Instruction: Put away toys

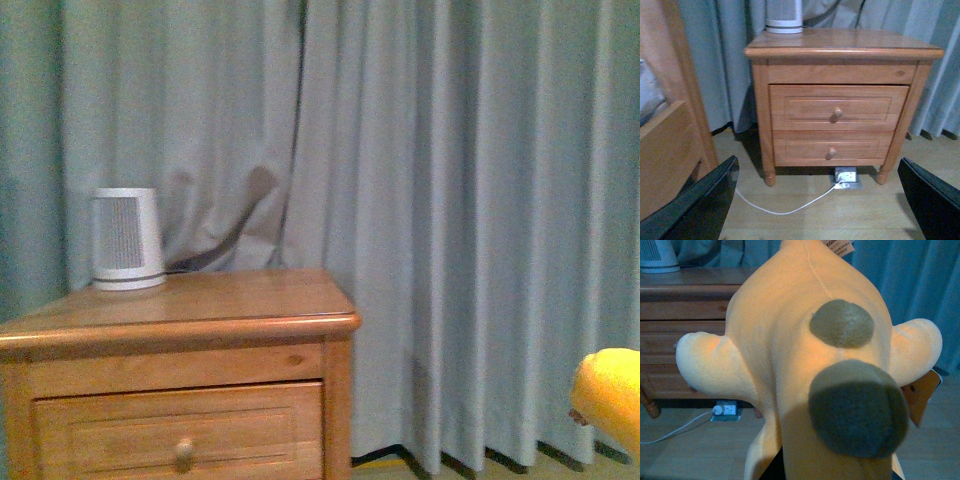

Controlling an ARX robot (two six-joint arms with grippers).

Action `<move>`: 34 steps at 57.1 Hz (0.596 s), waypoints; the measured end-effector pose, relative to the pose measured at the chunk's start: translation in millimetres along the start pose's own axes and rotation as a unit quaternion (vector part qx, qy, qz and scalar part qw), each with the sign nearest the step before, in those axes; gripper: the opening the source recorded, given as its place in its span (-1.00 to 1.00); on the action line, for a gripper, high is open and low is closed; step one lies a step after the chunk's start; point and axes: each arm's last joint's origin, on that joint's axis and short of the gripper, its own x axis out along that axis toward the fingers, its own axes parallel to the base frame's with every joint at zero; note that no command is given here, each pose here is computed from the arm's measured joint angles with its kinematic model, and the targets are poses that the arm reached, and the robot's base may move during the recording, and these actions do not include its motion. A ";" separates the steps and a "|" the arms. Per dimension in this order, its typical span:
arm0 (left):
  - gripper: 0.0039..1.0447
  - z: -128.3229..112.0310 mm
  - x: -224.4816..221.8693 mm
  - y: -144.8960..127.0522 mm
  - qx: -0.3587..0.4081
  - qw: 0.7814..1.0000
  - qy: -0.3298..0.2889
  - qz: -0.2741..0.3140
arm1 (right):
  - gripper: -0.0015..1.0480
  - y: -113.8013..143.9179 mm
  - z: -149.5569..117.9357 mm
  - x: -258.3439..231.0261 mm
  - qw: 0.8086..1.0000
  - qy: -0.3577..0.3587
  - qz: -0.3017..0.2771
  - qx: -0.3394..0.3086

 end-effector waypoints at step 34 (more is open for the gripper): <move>0.88 0.0 0.0 -0.2 0.000 1.000 0.000 -0.002 | -0.87 -0.3 0.0 0.0 1.000 0.000 -0.006 0.000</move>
